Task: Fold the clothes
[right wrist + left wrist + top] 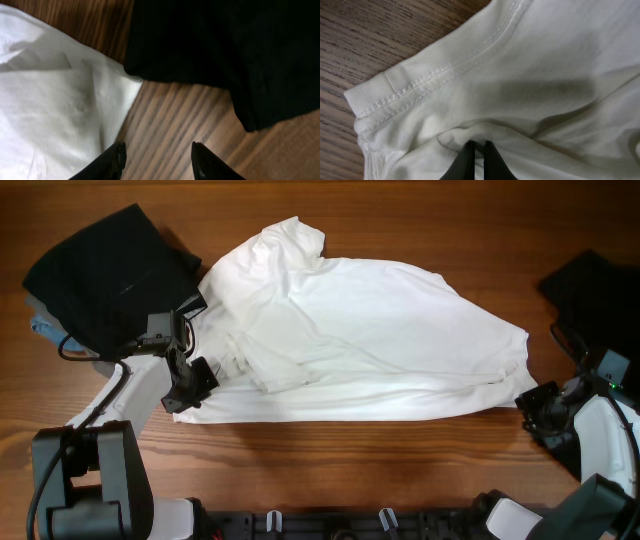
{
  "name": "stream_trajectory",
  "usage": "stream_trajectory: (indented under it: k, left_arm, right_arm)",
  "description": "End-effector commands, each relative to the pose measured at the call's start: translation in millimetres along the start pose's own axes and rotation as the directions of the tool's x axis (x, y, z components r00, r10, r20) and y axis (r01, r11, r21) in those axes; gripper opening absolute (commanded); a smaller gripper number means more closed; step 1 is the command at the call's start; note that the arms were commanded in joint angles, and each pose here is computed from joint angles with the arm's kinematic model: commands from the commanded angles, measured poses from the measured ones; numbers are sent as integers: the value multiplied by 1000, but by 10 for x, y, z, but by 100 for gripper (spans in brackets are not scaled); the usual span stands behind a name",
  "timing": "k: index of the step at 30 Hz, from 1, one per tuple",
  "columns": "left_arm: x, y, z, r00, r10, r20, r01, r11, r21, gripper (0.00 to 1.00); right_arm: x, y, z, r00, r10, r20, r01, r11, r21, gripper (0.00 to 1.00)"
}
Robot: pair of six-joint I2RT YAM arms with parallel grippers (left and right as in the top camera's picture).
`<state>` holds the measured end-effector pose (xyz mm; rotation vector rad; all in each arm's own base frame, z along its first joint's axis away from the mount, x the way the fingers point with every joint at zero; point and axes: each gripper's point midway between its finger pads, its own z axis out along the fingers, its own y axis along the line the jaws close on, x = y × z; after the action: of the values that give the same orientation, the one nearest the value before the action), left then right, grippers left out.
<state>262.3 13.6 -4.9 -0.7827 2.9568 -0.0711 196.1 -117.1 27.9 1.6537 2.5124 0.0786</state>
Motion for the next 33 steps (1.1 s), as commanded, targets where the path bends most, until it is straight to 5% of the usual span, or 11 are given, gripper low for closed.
stream_trajectory:
  k: [1, 6, 20, 33]
  left_arm:
    - [54, 197, 110, 1000, -4, -18, 2, 997, -81, 8]
    - [55, 198, 110, 1000, -4, -18, 2, 997, -82, 9]
    - [37, 189, 111, 1000, -3, -11, 3, 997, -78, 9]
    - [37, 189, 111, 1000, -3, -11, 3, 997, -78, 9]
  right_arm:
    - [-20, -2, 106, 1000, 17, 0, -17, 1000, 7, 47]
    - [1, -26, 264, 1000, 16, -24, -16, 1000, 24, 41]
    - [-163, 168, 291, 999, -13, 32, 15, 998, -63, 53]
    - [-145, 137, 451, 999, 10, 34, -8, 998, -60, 31]
